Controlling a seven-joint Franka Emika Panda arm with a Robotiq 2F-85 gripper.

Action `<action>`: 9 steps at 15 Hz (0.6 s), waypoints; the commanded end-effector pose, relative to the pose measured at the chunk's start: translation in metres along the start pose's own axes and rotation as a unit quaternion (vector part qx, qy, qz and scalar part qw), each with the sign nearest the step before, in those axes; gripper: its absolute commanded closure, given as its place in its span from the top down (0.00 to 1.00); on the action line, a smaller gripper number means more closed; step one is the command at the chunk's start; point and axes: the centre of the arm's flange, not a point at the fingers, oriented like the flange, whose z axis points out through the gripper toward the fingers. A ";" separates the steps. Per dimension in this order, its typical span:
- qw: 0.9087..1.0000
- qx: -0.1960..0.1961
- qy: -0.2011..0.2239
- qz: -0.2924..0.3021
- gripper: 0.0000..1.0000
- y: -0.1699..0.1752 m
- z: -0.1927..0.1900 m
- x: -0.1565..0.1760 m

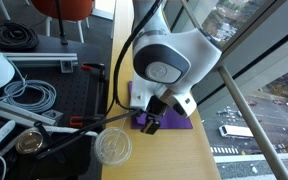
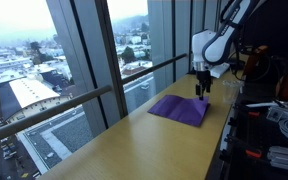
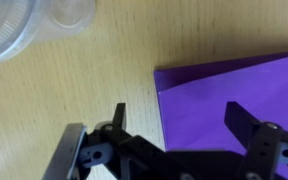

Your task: Open the file

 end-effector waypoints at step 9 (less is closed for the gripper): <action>1.000 0.013 -0.019 0.014 0.45 0.006 0.008 0.016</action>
